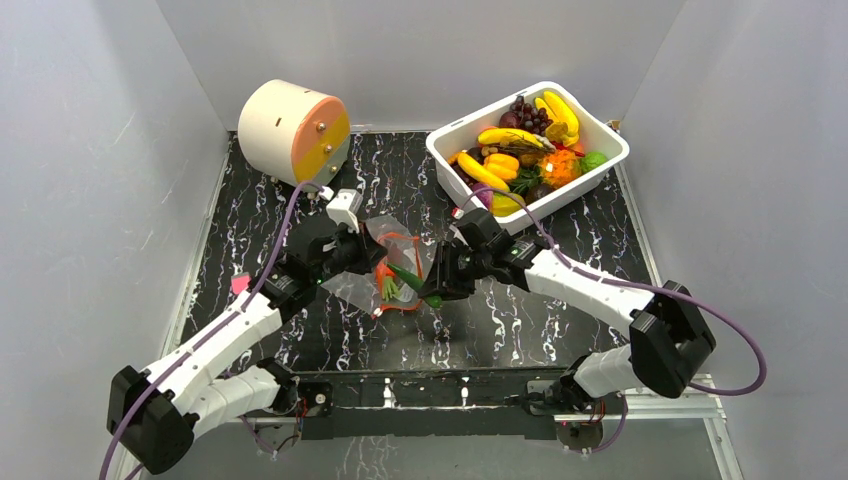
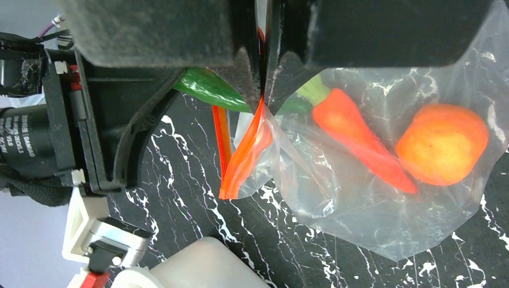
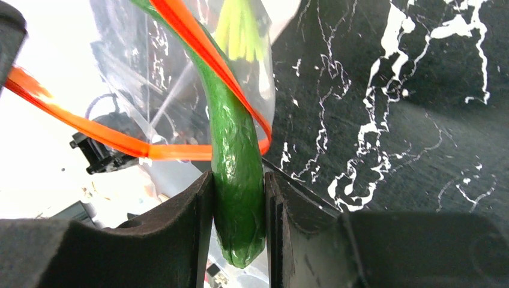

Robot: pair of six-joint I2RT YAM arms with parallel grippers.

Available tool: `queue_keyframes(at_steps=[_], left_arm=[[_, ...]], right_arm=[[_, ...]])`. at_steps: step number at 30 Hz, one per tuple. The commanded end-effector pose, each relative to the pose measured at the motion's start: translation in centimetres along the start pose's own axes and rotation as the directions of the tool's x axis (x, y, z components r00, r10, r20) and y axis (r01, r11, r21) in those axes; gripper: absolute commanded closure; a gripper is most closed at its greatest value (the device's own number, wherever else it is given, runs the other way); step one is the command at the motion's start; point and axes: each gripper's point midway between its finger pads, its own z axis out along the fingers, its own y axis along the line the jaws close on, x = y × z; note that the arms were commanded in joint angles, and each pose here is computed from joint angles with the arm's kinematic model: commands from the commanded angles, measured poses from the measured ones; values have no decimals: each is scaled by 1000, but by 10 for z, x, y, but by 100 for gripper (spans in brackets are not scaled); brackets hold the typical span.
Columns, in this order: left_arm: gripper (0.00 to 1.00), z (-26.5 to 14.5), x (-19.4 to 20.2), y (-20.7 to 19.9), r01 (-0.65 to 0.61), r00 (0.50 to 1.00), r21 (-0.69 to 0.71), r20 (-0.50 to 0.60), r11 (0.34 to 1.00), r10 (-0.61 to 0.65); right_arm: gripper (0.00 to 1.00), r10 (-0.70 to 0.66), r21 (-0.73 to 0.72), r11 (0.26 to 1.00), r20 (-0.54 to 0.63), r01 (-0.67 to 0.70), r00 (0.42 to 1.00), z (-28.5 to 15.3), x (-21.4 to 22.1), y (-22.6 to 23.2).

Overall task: Place the food in the zip-top bag and seal the zipper
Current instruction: Place the fake vegetable in the zipper food storage bag.

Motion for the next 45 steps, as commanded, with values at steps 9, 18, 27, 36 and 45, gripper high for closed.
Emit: queue_keyframes(at_steps=[9, 18, 27, 36, 45], left_arm=[[100, -11, -2, -17, 34, 999, 91, 33, 995, -37], [100, -11, -3, -20, 49, 998, 103, 30, 993, -52], [100, -13, -5, -25, 79, 996, 123, 35, 989, -84], [100, -15, -8, -36, 145, 987, 177, 46, 974, -155], [100, -15, -7, -34, 142, 987, 171, 43, 975, -152]], right_arm=[[79, 106, -212, 974, 92, -84, 990, 12, -36, 52], [76, 164, -199, 970, 116, -139, 980, 24, -47, 53], [76, 199, -190, 967, 168, -167, 965, 42, -56, 40], [70, 176, -121, 982, 263, -148, 949, 46, -76, 31], [68, 113, -101, 991, 247, -90, 962, 61, -84, 34]])
